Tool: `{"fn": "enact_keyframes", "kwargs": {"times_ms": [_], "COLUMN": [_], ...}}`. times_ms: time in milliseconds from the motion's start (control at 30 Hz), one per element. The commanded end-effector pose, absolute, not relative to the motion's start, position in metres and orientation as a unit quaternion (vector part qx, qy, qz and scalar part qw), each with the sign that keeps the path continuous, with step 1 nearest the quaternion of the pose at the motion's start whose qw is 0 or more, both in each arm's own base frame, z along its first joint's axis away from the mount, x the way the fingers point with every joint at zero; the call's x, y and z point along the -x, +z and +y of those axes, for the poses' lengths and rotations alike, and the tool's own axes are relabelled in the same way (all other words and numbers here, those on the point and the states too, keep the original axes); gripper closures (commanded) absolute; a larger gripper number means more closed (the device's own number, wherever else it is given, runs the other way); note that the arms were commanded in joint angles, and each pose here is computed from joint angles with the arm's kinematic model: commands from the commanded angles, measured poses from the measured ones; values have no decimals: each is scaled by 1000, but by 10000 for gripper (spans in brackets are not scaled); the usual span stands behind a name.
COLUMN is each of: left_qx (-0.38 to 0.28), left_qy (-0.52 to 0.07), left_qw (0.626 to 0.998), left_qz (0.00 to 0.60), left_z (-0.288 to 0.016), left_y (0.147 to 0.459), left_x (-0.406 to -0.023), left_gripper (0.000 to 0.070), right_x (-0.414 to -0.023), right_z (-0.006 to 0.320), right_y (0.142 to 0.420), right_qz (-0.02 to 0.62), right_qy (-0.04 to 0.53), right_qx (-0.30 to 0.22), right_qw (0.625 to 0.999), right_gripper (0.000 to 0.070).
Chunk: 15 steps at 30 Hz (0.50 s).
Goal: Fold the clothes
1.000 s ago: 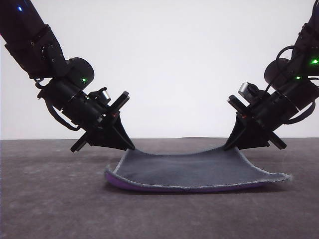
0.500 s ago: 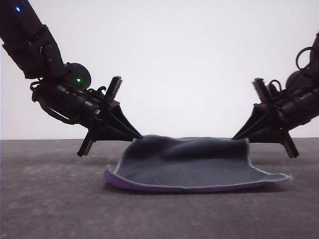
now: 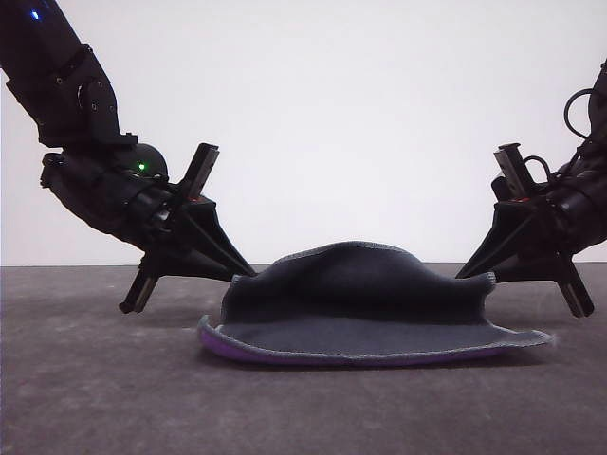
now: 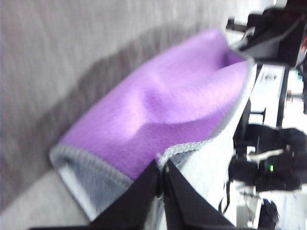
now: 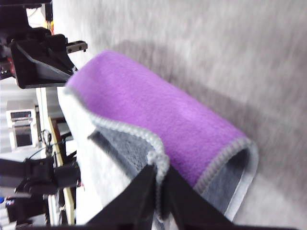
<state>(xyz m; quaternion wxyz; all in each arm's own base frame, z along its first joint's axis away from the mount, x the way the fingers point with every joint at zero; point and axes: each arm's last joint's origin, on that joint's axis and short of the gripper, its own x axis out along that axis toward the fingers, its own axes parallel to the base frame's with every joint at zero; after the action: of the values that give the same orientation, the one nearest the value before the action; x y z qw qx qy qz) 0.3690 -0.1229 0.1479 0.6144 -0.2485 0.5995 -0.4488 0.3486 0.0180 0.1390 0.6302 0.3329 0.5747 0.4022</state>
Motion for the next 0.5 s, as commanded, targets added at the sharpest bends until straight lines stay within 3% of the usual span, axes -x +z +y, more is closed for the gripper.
{"fn": "enact_keyframes", "kwargs": {"times_ms": [0,400,467], "left_qx": [235,233,232], "left_qy": [-468,-478,-478], "left_qw": [610,572,570], "left_qz": [594,625,626], "left_z": [-126,-122,-122], "left_y": [144,144,144], "left_x": [-371,-357,-356], "left_gripper": [700,700,672], "right_x": [-351,-337,-337], "right_z": [18,18,18], "right_y": [135,137,137], "right_qz": [573,606,607], "right_qy": [412,412,413], "right_qx": [-324,-330,-329], "right_qw": [630,595,594], "right_gripper": [694,693,653]}}
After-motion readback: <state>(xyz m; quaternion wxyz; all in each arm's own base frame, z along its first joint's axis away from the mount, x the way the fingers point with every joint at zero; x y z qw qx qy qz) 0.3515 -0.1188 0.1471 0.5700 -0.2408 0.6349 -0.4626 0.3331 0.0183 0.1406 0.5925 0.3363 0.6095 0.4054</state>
